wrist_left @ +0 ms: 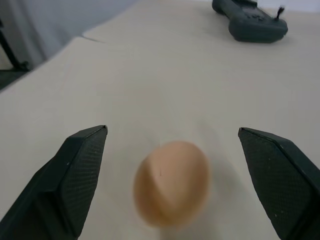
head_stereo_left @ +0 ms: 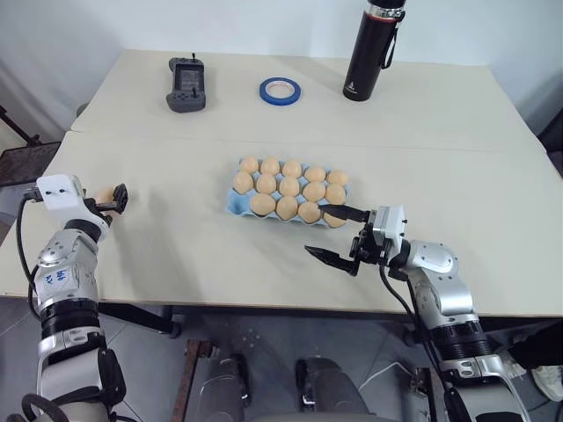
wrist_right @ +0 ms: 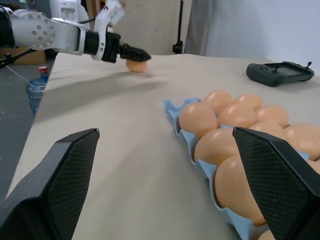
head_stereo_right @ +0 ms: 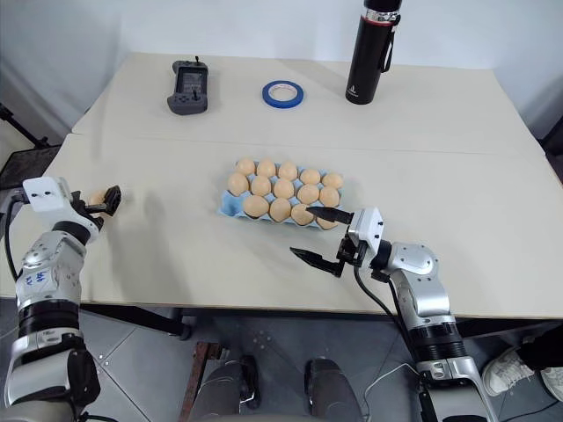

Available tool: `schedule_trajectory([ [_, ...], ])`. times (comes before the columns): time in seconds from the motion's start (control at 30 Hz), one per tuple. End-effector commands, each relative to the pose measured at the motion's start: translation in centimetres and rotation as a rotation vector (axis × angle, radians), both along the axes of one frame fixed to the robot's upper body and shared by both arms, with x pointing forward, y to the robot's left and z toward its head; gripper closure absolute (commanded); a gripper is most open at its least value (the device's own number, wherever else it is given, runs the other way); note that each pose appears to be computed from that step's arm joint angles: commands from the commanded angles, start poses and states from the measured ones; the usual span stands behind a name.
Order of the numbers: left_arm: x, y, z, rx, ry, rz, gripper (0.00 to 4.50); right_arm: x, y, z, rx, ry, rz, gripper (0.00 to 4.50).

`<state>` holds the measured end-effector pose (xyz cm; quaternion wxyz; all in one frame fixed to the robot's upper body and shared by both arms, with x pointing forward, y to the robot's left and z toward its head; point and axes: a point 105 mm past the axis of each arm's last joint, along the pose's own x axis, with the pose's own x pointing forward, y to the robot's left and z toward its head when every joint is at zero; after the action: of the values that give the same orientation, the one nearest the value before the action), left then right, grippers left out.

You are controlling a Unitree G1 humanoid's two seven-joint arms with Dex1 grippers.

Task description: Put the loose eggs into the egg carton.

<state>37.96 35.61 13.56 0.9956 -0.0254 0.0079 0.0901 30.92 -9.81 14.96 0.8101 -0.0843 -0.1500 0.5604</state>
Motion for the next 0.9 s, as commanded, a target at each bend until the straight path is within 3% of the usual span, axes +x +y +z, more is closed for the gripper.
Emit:
schedule_trajectory([
  [0.03,0.3,0.9,0.6,0.046,0.001,0.003,0.21,-0.4,0.4,1.1,0.02,-0.041,0.006,0.0],
  [0.33,0.8,-0.6,0.7,0.081,-0.006,-0.119,2.68,-0.5,0.4,1.4,0.024,-0.038,-0.011,0.0],
  [0.57,-0.2,-8.7,4.4,0.274,-0.171,-0.54,2.74,-0.4,0.4,1.6,0.027,-0.041,-0.025,0.0],
  [0.67,-1.8,-14.3,5.4,0.368,-0.234,-0.841,2.74,-0.4,0.3,1.6,0.022,-0.037,-0.032,0.0],
  [0.77,-2.5,-17.5,4.0,0.472,-0.187,-1.053,2.74,-0.5,0.2,1.6,0.025,-0.036,-0.04,0.0],
  [0.9,-1.8,-18.3,2.5,0.489,-0.119,-1.127,2.74,-0.5,0.4,1.7,0.032,-0.036,-0.04,0.0],
])
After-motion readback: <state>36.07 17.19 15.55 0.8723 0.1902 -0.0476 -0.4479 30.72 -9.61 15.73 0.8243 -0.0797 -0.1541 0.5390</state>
